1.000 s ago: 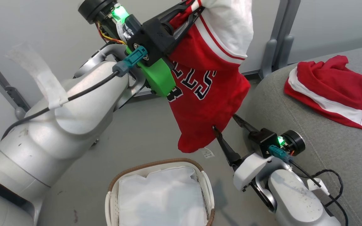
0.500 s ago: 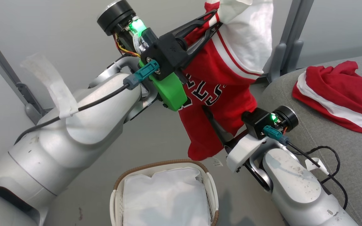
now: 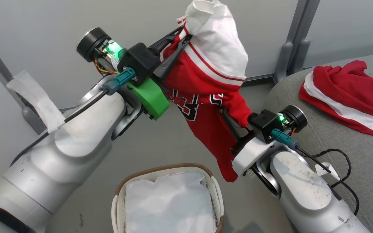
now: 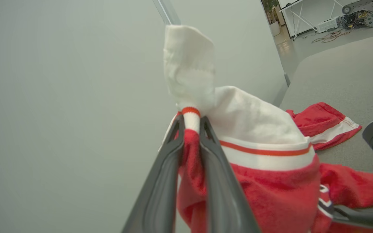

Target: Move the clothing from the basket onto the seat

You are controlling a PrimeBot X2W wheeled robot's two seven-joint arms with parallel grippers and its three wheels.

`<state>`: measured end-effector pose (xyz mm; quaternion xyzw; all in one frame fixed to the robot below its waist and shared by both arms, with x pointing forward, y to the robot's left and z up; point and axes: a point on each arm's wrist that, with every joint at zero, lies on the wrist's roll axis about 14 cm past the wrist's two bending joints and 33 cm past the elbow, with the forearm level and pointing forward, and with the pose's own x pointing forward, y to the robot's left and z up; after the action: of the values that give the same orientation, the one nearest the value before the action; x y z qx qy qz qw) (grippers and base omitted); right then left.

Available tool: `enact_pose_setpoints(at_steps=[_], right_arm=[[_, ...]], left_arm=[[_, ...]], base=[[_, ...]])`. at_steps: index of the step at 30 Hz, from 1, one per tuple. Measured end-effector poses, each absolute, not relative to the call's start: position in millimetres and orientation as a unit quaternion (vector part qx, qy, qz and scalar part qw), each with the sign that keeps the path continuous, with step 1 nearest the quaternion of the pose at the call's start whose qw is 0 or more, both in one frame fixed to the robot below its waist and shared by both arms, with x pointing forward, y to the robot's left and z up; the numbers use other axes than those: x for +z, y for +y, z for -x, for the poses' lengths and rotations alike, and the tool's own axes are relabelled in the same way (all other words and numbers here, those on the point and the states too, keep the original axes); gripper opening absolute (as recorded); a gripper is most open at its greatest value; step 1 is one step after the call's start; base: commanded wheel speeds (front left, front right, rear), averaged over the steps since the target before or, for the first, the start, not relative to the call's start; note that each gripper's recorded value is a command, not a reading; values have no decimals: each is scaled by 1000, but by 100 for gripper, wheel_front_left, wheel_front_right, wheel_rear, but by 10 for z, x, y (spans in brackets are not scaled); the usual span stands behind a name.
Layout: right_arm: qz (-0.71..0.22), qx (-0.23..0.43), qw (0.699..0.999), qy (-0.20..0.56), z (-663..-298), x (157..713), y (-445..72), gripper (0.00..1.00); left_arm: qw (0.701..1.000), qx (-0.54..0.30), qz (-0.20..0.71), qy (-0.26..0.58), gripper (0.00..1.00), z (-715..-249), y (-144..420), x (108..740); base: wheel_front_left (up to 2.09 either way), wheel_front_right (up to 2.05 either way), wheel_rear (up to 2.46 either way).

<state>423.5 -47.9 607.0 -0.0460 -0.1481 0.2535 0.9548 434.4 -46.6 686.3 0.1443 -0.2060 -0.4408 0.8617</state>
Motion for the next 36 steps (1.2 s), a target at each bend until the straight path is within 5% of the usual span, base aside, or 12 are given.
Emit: enact_pose_setpoints(at_steps=[3, 4, 7, 19, 36], right_arm=[[46, 253, 955, -150, -4236, 6080, -485, 0], [47, 252, 955, -151, -4236, 6085, -485, 0], [45, 247, 955, -158, -4251, 6127, -514, 0], [50, 231, 956, -174, -4275, 6218, -645, 0], [53, 185, 970, -147, -4319, 5984, -990, 0]], left_arm=[[878, -422, -125, -190, 0, -4425, -364, 6769], [883, -415, -118, -185, 13, -4446, -333, 6733], [901, -392, -88, -164, 100, -4497, -219, 6575], [952, -302, 28, -39, 100, -4325, 173, 5479], [958, -267, 100, 31, 100, -3933, 212, 4828]], base=[[0, 0, 0], [0, 0, 0], [0, 0, 0], [0, 0, 0], [0, 0, 0]])
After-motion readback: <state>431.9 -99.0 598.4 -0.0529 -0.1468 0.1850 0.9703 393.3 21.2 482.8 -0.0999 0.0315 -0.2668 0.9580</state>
